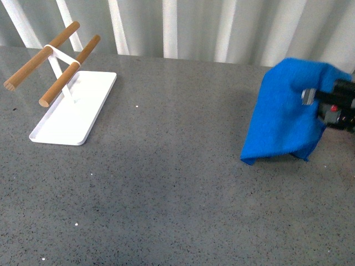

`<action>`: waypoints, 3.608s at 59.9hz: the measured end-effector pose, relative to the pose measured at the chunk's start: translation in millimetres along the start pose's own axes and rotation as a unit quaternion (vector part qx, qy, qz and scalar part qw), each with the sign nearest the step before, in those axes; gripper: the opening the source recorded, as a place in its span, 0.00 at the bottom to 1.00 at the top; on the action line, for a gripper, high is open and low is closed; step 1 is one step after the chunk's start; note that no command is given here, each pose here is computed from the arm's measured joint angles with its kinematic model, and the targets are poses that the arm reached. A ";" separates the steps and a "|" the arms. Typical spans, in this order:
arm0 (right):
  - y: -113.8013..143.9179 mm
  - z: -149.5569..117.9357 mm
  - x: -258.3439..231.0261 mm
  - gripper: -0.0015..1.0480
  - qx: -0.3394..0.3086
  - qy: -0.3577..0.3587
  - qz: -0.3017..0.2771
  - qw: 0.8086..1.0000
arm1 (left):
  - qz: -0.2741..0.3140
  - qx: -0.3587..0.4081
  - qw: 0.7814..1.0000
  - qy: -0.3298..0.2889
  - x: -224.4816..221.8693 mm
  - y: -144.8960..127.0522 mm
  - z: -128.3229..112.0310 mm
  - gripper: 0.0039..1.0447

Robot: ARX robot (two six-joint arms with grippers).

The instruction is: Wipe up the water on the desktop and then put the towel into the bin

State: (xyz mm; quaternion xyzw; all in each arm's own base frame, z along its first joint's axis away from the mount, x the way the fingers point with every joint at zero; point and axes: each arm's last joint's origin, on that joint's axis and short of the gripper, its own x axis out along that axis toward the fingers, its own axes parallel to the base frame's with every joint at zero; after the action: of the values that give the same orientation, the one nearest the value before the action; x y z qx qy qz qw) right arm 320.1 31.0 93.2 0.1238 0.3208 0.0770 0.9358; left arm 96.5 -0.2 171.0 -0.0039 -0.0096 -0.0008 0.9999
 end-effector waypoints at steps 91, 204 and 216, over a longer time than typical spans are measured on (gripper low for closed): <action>71.9 33.4 173.5 0.03 -0.137 0.116 0.041 0.983 | 0.000 0.001 1.000 0.000 0.0 0.0 0.0 0.94; -66.7 47.1 -38.9 0.03 -0.280 0.094 -0.053 0.954 | 0.000 0.001 1.000 0.000 0.0 0.0 0.0 0.94; -51.9 118.7 -58.6 0.03 -0.294 -0.007 -0.073 0.953 | 0.000 0.001 1.000 0.000 0.0 0.0 0.0 0.94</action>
State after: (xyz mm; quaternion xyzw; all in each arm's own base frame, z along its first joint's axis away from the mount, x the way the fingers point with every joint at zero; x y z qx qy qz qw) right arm 351.2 -53.5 203.3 -0.1798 0.2854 0.0979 0.9363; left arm 96.5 -0.1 171.0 -0.0032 -0.0098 -0.0006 0.9999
